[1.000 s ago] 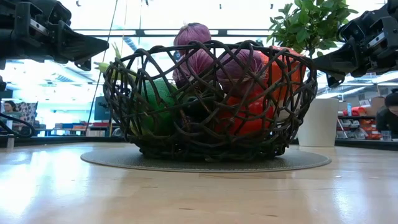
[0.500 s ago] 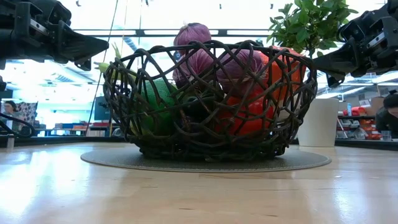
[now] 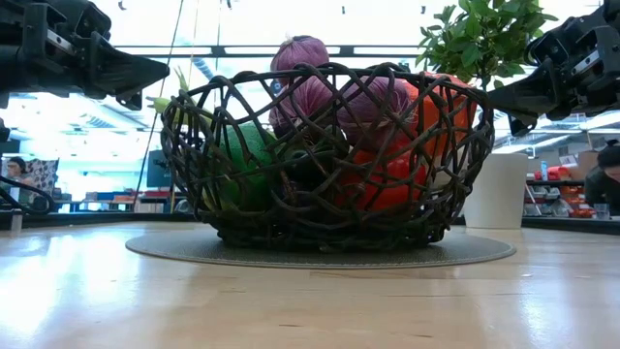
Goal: Build produce basket
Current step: Return to Home Position
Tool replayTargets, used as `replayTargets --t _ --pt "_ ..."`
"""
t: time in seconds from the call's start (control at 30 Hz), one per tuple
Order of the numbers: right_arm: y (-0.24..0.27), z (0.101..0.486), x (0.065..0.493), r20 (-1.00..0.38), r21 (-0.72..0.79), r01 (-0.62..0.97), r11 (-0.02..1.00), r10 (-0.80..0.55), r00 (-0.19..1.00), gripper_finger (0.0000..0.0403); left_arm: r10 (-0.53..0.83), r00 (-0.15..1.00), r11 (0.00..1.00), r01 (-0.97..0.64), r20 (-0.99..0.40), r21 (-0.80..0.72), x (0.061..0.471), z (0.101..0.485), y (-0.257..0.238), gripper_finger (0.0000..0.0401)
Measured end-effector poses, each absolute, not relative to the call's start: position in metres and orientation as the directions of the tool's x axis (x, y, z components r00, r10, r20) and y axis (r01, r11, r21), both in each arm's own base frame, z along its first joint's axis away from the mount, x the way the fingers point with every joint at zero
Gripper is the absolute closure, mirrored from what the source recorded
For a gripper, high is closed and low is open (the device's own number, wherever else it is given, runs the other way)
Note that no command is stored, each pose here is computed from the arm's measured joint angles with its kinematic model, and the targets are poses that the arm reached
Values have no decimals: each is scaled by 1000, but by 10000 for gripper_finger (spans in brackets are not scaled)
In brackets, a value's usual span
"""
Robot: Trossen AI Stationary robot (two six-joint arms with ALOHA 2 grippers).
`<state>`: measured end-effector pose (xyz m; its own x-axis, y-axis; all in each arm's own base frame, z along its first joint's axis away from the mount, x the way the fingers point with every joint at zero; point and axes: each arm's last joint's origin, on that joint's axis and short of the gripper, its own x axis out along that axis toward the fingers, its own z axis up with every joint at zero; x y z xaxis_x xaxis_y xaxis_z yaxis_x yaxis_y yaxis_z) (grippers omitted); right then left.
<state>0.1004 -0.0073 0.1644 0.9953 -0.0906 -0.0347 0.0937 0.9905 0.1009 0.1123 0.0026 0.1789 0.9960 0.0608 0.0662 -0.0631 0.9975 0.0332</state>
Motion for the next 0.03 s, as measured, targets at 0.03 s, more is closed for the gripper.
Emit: replayTargets --t 0.03 --pt "-7 164 100 -35 101 94 990 -91 995 386 61 996 997 -63 66 33 112 179 3 373"
